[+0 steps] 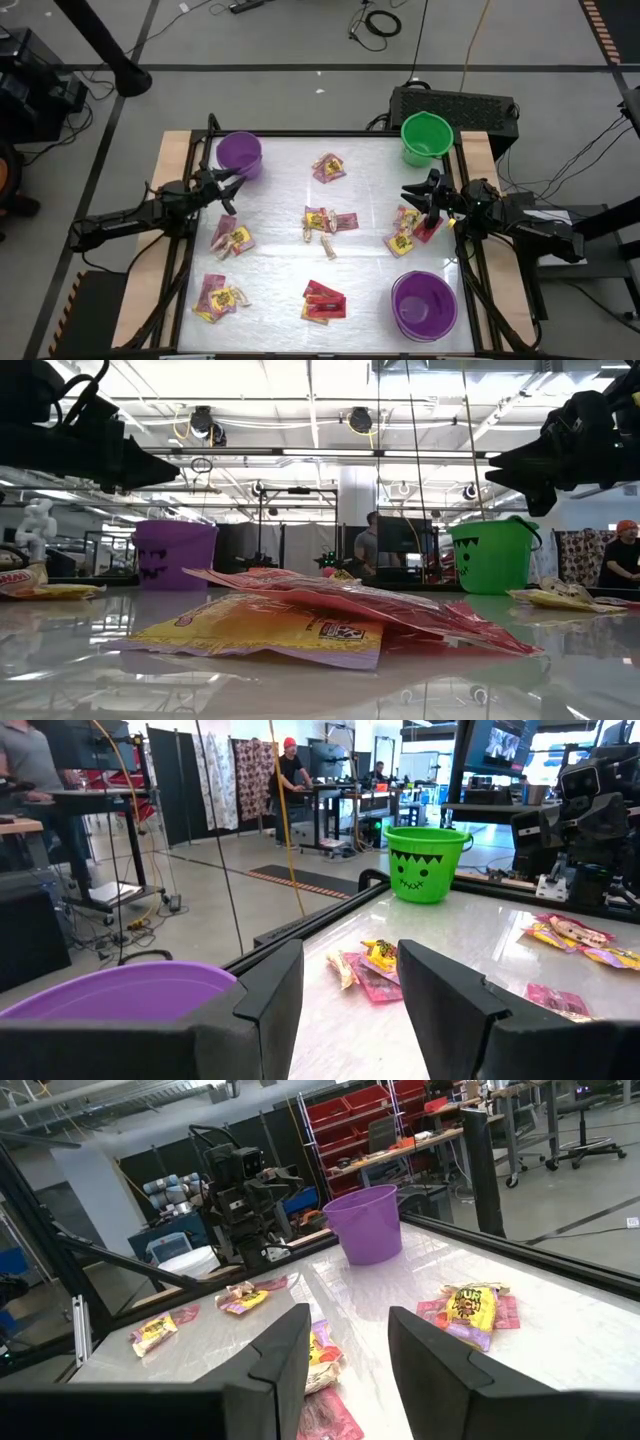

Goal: Sort candy by brand, put in halloween buckets

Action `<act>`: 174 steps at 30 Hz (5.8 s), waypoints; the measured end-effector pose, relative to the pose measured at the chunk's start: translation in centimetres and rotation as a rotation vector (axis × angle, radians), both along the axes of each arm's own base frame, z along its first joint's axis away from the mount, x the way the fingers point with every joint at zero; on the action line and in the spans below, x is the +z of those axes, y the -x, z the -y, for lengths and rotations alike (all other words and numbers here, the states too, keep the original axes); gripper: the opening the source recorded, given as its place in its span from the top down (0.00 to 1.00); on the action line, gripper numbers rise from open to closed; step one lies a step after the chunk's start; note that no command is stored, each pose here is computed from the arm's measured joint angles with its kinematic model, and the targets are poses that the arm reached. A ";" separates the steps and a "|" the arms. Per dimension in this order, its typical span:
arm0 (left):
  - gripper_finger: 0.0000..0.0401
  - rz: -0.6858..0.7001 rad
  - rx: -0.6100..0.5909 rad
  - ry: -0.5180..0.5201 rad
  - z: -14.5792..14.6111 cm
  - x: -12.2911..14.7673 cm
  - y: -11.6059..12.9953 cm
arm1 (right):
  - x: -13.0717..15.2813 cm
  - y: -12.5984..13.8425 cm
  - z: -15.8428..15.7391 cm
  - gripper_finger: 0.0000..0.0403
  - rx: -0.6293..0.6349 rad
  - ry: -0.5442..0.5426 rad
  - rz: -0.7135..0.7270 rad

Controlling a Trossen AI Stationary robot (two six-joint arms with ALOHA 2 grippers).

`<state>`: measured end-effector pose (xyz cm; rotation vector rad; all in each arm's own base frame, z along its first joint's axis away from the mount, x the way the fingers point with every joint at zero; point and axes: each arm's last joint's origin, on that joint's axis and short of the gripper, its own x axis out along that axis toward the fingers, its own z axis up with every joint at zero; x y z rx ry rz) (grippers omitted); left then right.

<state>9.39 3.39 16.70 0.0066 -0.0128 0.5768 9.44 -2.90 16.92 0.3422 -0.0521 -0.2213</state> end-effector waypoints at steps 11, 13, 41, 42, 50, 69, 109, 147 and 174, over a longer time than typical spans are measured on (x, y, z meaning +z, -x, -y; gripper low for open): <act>0.58 0.000 0.000 0.000 0.0 0.0 0.0 | 0.0 0.0 0.0 0.68 0.000 0.000 0.000; 0.58 0.000 0.000 0.000 0.0 0.0 0.0 | 0.0 0.0 0.0 0.68 0.000 0.000 0.000; 0.58 0.002 0.001 -0.001 0.0 0.0 0.0 | 0.5 0.1 0.3 0.68 -0.092 -0.076 0.076; 0.58 0.003 0.000 0.000 0.0 0.0 0.0 | 0.6 0.1 0.3 0.68 -0.090 -0.121 0.094; 0.58 0.364 -0.021 0.487 0.0 0.4 0.0 | 0.7 -0.1 -0.1 0.68 0.009 -0.365 0.162; 0.58 0.485 -0.089 0.731 0.2 0.6 -0.1 | 9.1 -8.0 -0.2 0.68 -0.046 -0.242 -0.166; 0.58 -0.224 -0.267 0.250 -3.0 9.8 -10.5 | 3.9 -16.2 -5.9 0.68 -0.327 -0.931 -1.338; 0.58 -0.094 -0.222 0.176 -2.4 12.3 -8.0 | 3.4 -18.6 -3.6 0.99 -0.253 -0.767 -1.223; 0.58 -0.227 0.217 0.554 -3.4 9.9 -2.7 | 13.7 -35.3 11.8 1.00 0.079 -0.224 -0.053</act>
